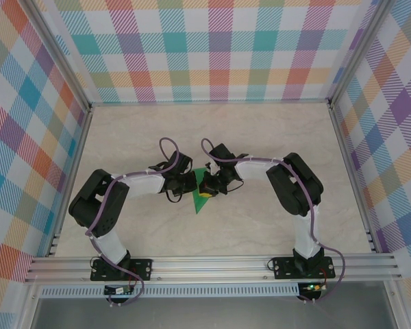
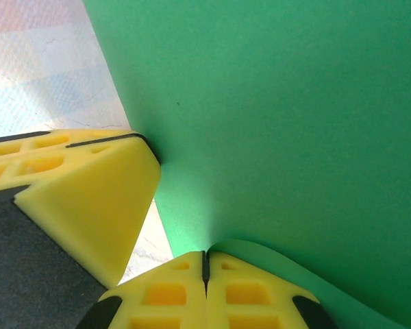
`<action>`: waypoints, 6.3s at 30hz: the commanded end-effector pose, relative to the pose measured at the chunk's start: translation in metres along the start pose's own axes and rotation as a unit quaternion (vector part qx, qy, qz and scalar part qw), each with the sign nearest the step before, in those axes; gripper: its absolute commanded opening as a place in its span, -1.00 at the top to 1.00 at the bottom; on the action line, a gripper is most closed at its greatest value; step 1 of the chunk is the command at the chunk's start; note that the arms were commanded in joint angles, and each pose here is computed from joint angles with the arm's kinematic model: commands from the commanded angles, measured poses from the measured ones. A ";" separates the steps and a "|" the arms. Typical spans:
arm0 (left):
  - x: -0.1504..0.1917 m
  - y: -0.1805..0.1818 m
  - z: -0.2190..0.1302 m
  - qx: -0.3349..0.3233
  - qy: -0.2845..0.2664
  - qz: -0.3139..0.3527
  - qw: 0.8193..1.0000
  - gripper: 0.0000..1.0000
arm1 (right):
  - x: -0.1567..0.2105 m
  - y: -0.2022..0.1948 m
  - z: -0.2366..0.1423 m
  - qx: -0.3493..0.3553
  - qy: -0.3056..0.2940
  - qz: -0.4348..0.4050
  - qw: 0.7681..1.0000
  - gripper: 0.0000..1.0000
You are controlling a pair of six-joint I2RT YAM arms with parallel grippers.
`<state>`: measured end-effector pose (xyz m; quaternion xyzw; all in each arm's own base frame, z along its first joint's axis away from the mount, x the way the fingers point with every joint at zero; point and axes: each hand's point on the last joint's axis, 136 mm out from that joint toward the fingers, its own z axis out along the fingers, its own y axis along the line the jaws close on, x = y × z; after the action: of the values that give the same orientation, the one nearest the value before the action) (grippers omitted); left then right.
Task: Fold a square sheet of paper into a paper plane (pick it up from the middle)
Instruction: Third fold the triangle at the center of the table.
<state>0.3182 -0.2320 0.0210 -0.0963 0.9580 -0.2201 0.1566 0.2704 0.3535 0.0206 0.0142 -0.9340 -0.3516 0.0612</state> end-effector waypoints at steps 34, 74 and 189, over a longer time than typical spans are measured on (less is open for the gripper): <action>-0.018 0.033 -0.051 -0.043 -0.050 -0.071 0.995 1.00 | 0.004 -0.022 0.020 0.037 0.022 0.007 0.999 0.27; 0.031 -0.017 -0.013 0.103 0.055 -0.047 0.992 1.00 | 0.013 -0.045 0.024 0.067 0.029 0.011 0.997 0.96; 0.052 0.068 0.001 -0.148 0.071 0.041 0.986 1.00 | -0.023 -0.002 -0.063 -0.010 -0.097 -0.051 0.994 0.96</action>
<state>0.2935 -0.2270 0.0176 -0.0646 0.9726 -0.1751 0.1385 0.3035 0.3092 0.0388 0.0225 -0.9414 -0.3339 -0.0409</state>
